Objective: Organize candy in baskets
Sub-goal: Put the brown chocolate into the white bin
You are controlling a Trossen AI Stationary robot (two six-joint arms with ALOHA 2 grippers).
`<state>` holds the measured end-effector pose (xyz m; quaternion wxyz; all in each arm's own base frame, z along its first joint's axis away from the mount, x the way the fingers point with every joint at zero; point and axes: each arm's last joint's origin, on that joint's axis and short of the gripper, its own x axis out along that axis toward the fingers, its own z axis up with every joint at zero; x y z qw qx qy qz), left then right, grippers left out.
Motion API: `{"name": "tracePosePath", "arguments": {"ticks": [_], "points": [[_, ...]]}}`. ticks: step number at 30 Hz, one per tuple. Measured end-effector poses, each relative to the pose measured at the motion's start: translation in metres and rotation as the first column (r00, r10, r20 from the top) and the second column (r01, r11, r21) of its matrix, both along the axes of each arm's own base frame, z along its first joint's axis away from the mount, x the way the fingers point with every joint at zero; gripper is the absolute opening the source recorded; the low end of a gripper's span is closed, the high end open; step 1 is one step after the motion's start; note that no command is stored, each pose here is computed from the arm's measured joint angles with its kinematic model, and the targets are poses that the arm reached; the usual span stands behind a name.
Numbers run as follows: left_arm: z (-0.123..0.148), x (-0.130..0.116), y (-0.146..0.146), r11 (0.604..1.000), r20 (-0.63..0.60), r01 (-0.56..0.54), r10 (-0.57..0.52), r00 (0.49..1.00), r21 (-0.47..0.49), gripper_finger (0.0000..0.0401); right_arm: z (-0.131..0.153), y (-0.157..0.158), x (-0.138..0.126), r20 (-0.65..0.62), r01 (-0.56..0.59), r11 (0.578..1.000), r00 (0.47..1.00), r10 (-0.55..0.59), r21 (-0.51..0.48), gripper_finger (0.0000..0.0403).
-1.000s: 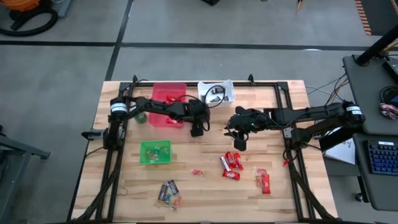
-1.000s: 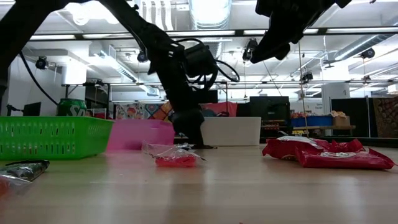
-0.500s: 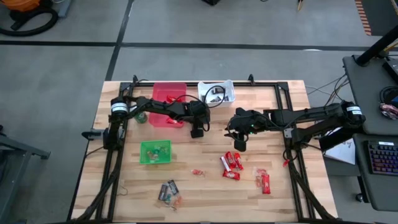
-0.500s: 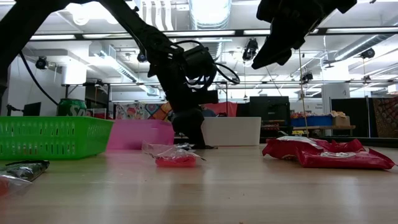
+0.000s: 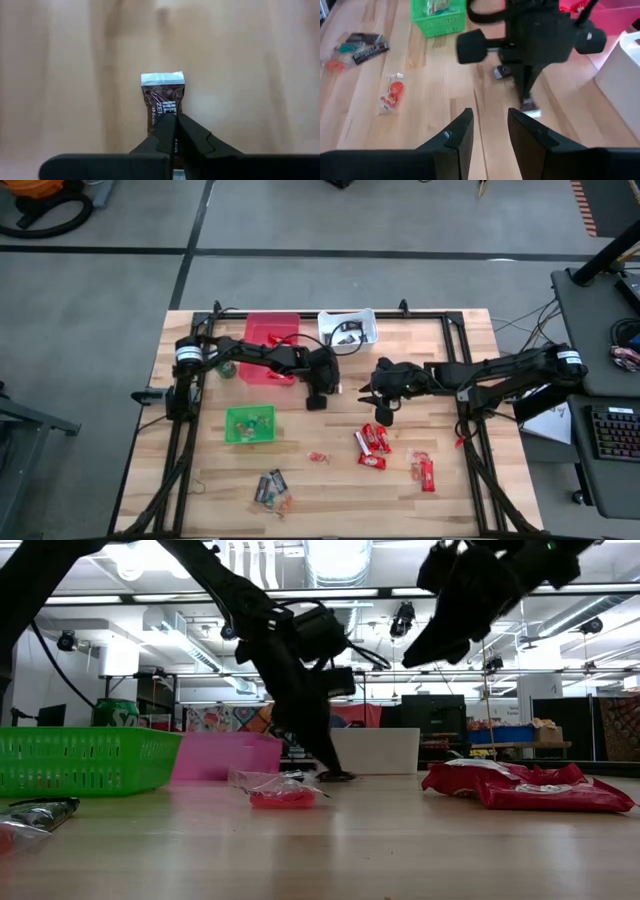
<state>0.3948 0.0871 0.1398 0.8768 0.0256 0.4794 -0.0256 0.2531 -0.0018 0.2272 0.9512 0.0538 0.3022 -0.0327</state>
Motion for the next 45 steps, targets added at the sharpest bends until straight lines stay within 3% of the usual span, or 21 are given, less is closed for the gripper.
{"name": "tracePosePath", "arguments": {"ticks": [6,10,15,22,28,35,45], "points": [[0.012,0.007,-0.006,0.997,0.109,0.032,-0.024,0.994,-0.076,0.0001,-0.024,-0.003,-0.006,0.085,0.155,0.974,0.982,-0.170,0.164,0.0103],[0.016,0.013,-0.014,0.996,0.172,0.053,-0.041,0.984,-0.066,0.0001,-0.036,-0.006,-0.013,0.066,0.290,0.917,0.946,-0.318,0.274,0.0093],[0.017,0.016,-0.021,0.996,0.183,0.056,-0.043,0.982,-0.065,0.0000,-0.047,-0.007,-0.018,0.002,0.381,0.832,0.909,-0.417,0.402,0.0085],[0.014,0.012,-0.025,0.995,0.132,0.071,-0.061,0.989,-0.069,0.0000,-0.051,-0.006,-0.021,-0.073,0.441,0.753,0.880,-0.468,0.489,0.0124],[-0.003,0.008,-0.036,0.992,0.091,0.097,-0.090,0.992,-0.077,0.0000,-0.062,-0.006,-0.023,-0.178,0.521,0.691,0.844,-0.507,0.501,0.0160],[-0.011,0.006,-0.036,0.996,0.075,0.053,-0.047,0.996,-0.077,0.0000,-0.083,-0.006,-0.010,-0.270,0.577,0.676,0.815,-0.513,0.458,0.0191],[-0.023,0.009,-0.036,0.996,0.066,0.040,-0.035,0.997,-0.086,0.0000,-0.095,-0.006,0.016,-0.312,0.580,0.697,0.815,-0.488,0.422,0.0212]]}}
